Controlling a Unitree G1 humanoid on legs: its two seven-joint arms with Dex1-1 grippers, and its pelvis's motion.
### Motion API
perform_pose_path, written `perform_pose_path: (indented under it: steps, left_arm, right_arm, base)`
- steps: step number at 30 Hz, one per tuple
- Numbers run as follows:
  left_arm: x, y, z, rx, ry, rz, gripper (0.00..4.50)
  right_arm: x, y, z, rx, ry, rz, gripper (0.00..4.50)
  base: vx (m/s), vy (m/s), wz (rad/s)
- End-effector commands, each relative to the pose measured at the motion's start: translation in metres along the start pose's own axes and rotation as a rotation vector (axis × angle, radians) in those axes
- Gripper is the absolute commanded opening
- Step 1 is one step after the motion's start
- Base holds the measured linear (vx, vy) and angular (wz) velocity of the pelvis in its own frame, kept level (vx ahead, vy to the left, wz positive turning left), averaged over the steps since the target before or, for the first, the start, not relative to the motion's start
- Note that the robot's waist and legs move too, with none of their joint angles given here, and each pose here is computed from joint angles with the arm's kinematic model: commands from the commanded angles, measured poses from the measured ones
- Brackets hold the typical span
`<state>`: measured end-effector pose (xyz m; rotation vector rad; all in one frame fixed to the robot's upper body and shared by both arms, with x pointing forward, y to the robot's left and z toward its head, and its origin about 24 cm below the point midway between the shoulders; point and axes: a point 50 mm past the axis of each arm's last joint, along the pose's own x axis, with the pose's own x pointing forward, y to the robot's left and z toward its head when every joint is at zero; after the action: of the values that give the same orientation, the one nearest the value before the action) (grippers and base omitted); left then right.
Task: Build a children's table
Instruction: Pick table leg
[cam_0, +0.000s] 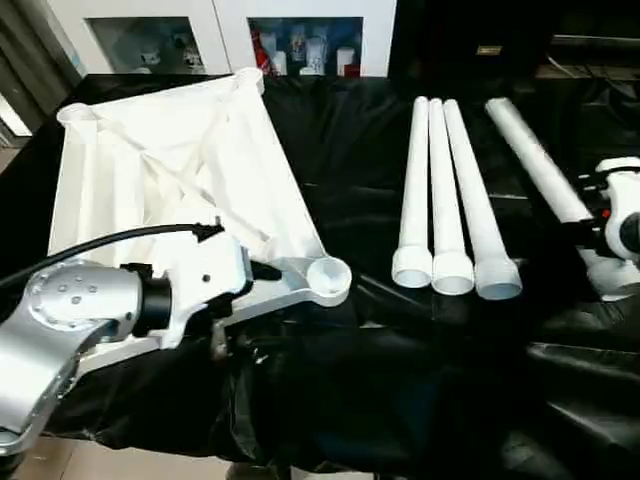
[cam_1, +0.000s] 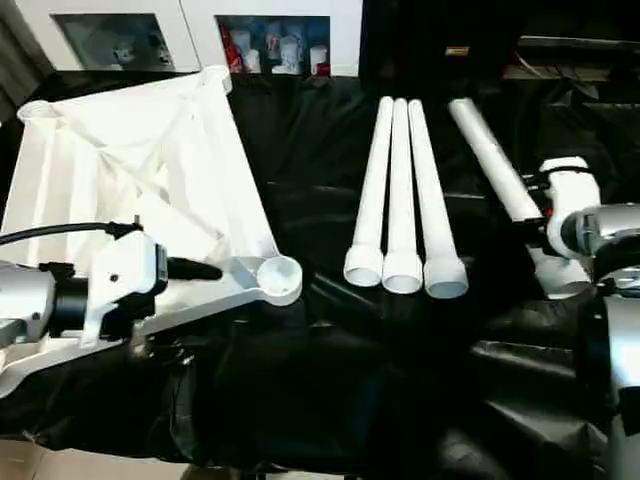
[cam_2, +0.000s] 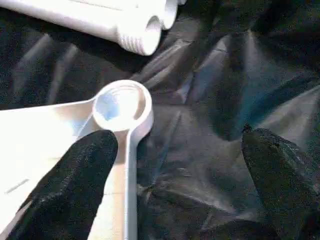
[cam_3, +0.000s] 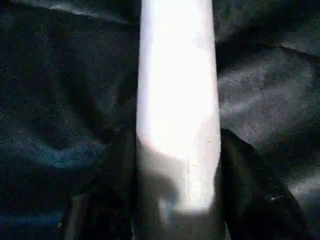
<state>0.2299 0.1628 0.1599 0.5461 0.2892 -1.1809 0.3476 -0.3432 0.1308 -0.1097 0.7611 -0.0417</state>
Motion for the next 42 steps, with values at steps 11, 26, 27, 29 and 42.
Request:
perform_pose_path:
  steps: [11,26,27,29,42]
  left_arm:
    - [0.010,0.023,0.007,-0.015,-0.141,0.230,4.50]
    - [0.048,0.062,0.044,-0.521,-0.544,0.319,4.50]
    - [0.051,0.060,0.053,-0.555,-0.597,0.255,4.50]
    - [0.056,0.062,0.065,-0.613,-0.663,0.221,4.50]
    - [0.074,0.068,0.095,-0.887,-0.821,0.063,4.50]
  right_arm:
    - [-0.010,-0.005,0.011,0.282,-0.190,0.148,1.85]
    - [-0.041,0.080,0.051,0.212,-0.641,0.979,1.85]
    - [-0.049,0.095,0.047,0.193,-0.655,1.078,1.84]
    - [-0.059,0.112,0.041,0.183,-0.665,1.198,1.84]
    - [-0.077,0.167,0.009,0.218,-0.587,1.424,1.84]
  base:
    - [0.000,0.000,0.00]
    - [0.000,0.000,0.00]
    - [0.000,0.000,0.00]
    - [0.000,0.000,0.00]
    - [0.000,0.000,0.00]
